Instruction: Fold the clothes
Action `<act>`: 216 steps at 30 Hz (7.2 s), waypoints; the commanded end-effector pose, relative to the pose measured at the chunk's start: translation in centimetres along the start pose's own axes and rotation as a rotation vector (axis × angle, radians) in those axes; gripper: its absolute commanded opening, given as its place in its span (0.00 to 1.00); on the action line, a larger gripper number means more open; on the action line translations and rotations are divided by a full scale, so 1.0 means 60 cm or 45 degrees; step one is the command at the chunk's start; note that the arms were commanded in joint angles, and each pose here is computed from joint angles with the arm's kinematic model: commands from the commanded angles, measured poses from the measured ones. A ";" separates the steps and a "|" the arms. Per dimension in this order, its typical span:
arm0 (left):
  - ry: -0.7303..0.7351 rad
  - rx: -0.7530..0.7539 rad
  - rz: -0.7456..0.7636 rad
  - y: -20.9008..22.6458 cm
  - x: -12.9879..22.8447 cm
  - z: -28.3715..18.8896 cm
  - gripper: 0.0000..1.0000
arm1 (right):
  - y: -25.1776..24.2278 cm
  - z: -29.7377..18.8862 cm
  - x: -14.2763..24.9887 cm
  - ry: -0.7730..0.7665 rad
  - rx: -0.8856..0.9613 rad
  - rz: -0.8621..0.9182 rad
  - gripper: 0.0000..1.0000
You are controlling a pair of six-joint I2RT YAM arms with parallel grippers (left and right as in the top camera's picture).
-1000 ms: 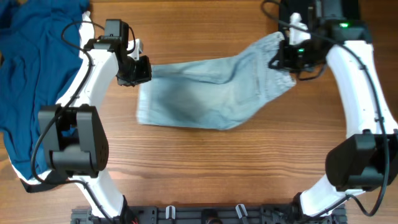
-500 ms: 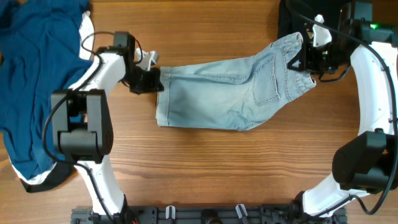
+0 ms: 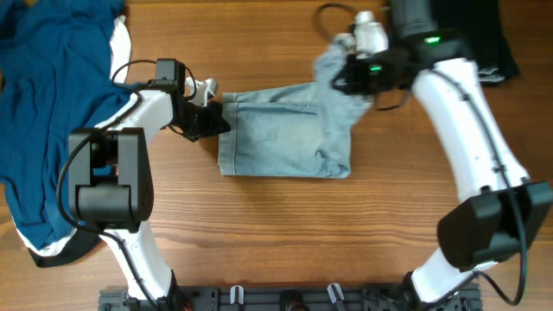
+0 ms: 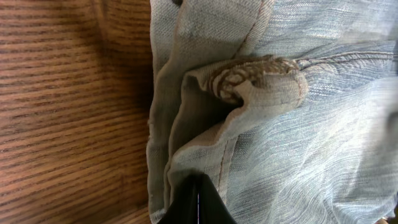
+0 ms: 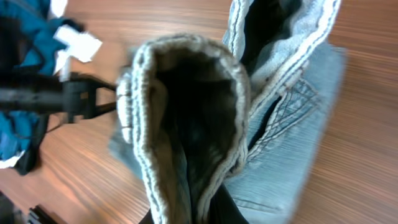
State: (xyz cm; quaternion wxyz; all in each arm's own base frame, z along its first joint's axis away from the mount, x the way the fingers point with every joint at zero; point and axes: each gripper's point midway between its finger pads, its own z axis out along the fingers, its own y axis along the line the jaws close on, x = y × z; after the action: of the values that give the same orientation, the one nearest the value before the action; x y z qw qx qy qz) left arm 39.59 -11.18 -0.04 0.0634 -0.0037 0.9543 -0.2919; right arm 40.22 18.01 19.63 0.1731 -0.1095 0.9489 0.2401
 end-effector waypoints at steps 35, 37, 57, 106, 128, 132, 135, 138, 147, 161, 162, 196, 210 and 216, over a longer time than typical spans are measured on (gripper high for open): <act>-0.064 -0.128 -0.350 0.052 0.009 -0.229 0.37 | 0.122 0.139 -0.004 0.036 -0.029 -0.089 0.87; -0.054 -0.126 -0.315 0.040 0.008 -0.217 0.59 | 0.076 0.129 -0.008 0.035 0.070 -0.038 0.88; 0.228 -0.511 -0.217 0.018 0.072 -0.069 1.00 | -0.085 0.078 -0.012 0.052 0.310 0.173 0.91; -0.282 -0.412 -0.725 0.121 -0.054 -0.208 1.00 | 0.039 0.155 0.221 0.464 0.476 -0.401 0.95; -0.346 -0.430 -0.936 0.218 -0.032 -0.274 1.00 | 0.022 0.294 0.272 0.498 0.814 -0.700 0.98; -0.346 -0.435 -0.936 0.218 -0.032 -0.274 1.00 | -0.031 0.309 0.255 0.460 0.985 -0.675 0.93; -0.347 -0.440 -0.937 0.219 -0.031 -0.275 1.00 | -0.083 0.323 0.264 0.510 1.082 -0.627 0.77; -0.344 -0.460 -0.940 0.223 -0.028 -0.275 1.00 | -0.122 0.330 0.273 0.540 1.124 -0.527 0.38; -0.344 -0.484 -0.944 0.228 -0.026 -0.277 1.00 | -0.125 0.339 0.281 0.613 0.902 -0.217 0.04; -0.337 -0.485 -0.947 0.227 -0.023 -0.277 1.00 | -0.033 -0.066 -0.067 -0.081 0.618 -0.063 0.04; -0.336 -0.485 -0.948 0.227 -0.023 -0.277 1.00 | -0.042 -0.087 -0.075 -0.116 0.625 -0.049 0.04; -0.336 -0.485 -0.948 0.227 -0.023 -0.277 1.00 | -0.034 0.167 0.040 0.465 0.336 -0.219 0.09; -0.336 -0.485 -0.948 0.227 -0.023 -0.277 1.00 | 0.012 0.149 0.075 0.540 0.362 -0.324 0.99; -0.335 -0.485 -0.948 0.227 -0.023 -0.277 1.00 | -0.014 0.185 0.135 0.659 0.414 -0.273 0.99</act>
State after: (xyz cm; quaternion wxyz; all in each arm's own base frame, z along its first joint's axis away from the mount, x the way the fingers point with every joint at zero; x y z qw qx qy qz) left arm 38.80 9.07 5.09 0.0562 -0.3915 0.9116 -0.1119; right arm 37.11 22.07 7.82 -0.0275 -0.2410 0.9690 0.0468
